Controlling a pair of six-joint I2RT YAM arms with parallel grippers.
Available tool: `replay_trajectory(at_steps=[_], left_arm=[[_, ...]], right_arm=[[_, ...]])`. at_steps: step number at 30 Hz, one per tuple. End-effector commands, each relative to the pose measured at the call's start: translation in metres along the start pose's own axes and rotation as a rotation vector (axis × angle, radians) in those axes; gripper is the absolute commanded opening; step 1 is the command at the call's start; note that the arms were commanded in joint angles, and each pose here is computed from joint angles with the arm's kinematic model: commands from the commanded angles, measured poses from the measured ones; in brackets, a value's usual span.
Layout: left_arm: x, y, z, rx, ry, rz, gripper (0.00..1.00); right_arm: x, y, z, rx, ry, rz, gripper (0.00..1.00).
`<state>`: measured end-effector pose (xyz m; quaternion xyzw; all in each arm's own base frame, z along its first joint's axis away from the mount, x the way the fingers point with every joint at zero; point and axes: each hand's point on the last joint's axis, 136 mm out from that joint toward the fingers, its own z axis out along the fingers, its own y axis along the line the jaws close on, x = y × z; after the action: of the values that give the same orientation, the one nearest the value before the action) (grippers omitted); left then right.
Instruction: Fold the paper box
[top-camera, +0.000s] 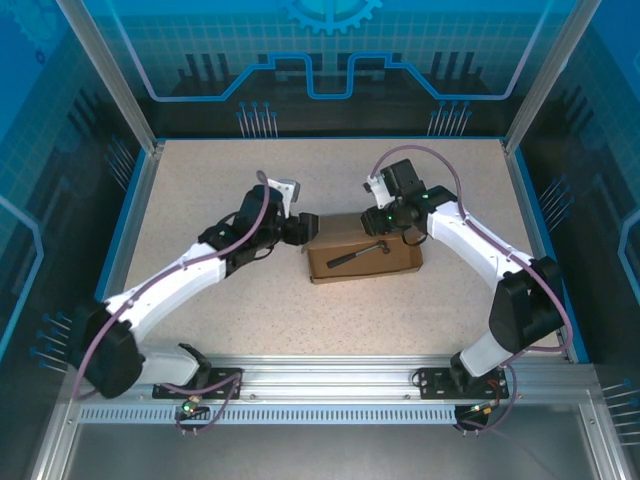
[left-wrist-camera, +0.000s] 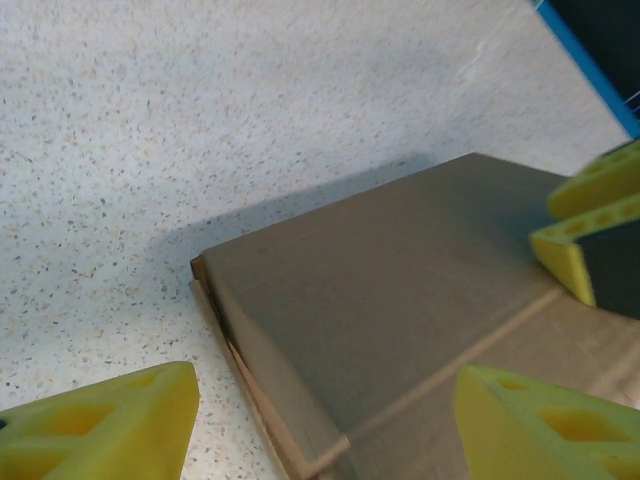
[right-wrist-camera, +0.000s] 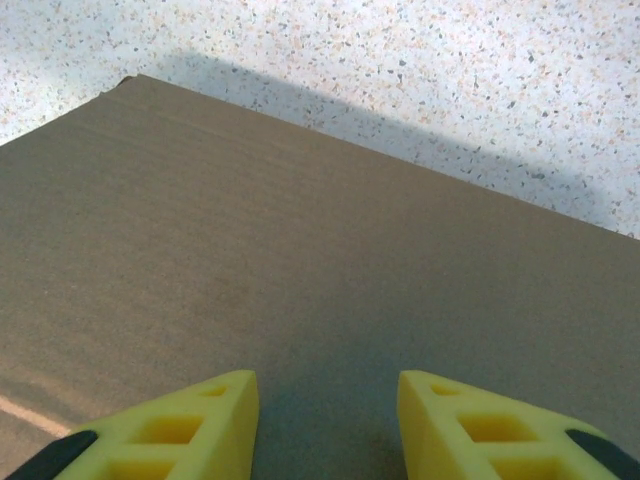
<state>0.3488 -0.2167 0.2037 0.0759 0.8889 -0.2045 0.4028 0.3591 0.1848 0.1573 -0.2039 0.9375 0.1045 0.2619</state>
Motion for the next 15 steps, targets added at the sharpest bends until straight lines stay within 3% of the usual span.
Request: replay_trajectory(at_steps=[1,7,15], left_arm=[[0.007,0.004,0.018,-0.009,0.067,0.035,0.68],[0.044,0.022,0.045,-0.058,0.159,0.039,0.68],[0.066,0.035,0.062,-0.094,0.213,0.059,0.68]], right_arm=[[0.009,0.009,0.01,-0.031,0.024,-0.004,0.42],[0.019,0.012,0.02,-0.048,0.039,0.013,0.42],[0.023,0.014,0.022,-0.058,0.054,0.016,0.42]])
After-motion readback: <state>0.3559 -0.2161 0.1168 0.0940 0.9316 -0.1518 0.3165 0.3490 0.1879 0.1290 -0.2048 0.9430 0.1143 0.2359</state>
